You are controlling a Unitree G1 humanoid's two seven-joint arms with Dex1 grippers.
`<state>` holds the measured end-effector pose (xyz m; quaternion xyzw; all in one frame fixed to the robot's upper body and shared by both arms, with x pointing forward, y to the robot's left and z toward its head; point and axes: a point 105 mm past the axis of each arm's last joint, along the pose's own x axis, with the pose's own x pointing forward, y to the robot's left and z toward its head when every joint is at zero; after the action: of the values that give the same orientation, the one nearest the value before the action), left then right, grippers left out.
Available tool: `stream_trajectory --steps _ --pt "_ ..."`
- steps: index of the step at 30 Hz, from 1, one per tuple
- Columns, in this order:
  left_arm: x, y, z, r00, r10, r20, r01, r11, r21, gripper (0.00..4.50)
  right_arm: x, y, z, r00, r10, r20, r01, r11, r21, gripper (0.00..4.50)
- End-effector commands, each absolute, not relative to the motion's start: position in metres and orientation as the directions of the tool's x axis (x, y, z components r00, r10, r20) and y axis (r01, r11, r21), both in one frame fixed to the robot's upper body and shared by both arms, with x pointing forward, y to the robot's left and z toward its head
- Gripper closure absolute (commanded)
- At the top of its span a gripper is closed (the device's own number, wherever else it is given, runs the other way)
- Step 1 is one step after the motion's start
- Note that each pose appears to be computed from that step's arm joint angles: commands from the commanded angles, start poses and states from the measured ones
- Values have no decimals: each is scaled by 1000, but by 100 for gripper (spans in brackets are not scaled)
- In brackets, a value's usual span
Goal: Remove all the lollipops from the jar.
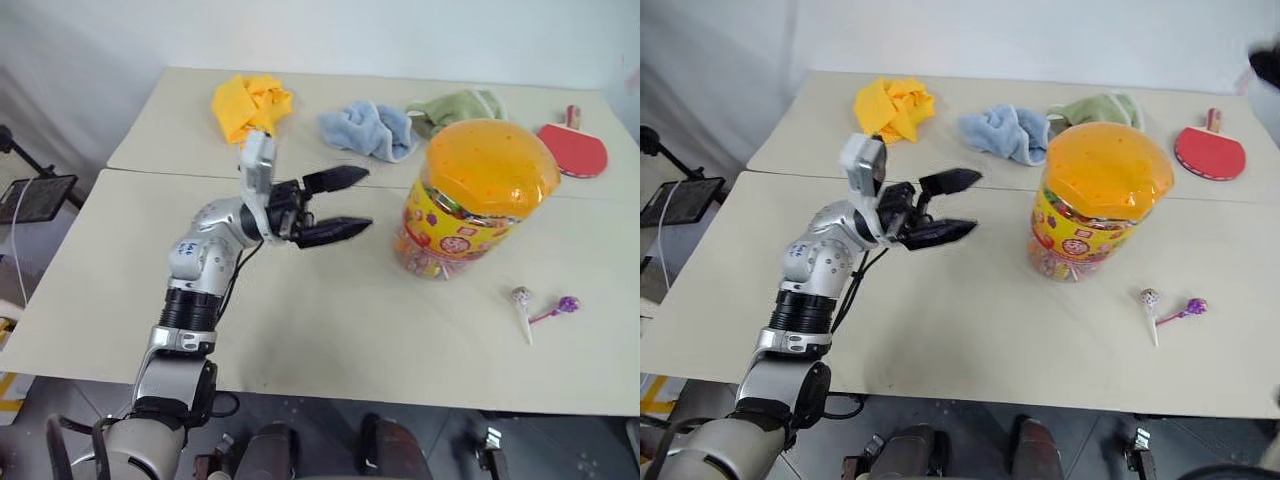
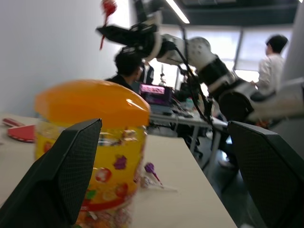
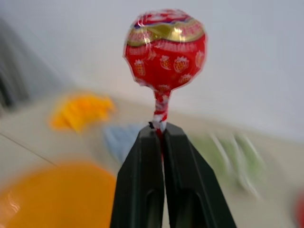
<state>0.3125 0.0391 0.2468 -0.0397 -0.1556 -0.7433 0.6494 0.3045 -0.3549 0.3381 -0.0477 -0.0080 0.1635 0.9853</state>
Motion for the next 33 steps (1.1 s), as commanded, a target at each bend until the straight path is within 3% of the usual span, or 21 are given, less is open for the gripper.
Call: stream_trajectory --steps 1,6,10,13,17,20,25,29,31,33 --pt "304 34 239 -211 -959 191 959 -165 231 0 276 -383 302 947 197 -255 -249 949 -193 446" --pt "300 29 233 -237 -954 182 958 -200 204 0 245 -388 223 849 130 -511 -249 953 -171 446" --pt "299 23 231 -248 -952 177 958 -214 190 0 240 -394 171 803 69 -592 -237 948 -211 446" --pt "298 21 233 -251 -952 174 957 -218 190 0 239 -404 150 783 25 -621 -215 949 -233 446" --pt "298 25 237 -248 -954 169 958 -216 189 0 242 -411 145 804 30 -594 -180 964 -195 446" --pt "298 26 237 -243 -956 165 960 -212 185 0 241 -412 145 808 38 -588 -178 967 -182 377" --pt "298 27 237 -231 -957 176 964 -200 178 0 235 -411 148 809 65 -585 -202 964 -172 221" --pt "298 34 239 -200 -960 196 972 -169 165 0 234 -411 184 867 105 -488 -237 947 -218 92" --pt "306 48 240 -115 -972 203 981 -79 178 0 235 -389 223 912 273 -306 -359 893 -272 24" --pt "315 63 238 -24 -982 186 983 11 184 0 230 -368 245 898 402 -178 -439 841 -316 5"
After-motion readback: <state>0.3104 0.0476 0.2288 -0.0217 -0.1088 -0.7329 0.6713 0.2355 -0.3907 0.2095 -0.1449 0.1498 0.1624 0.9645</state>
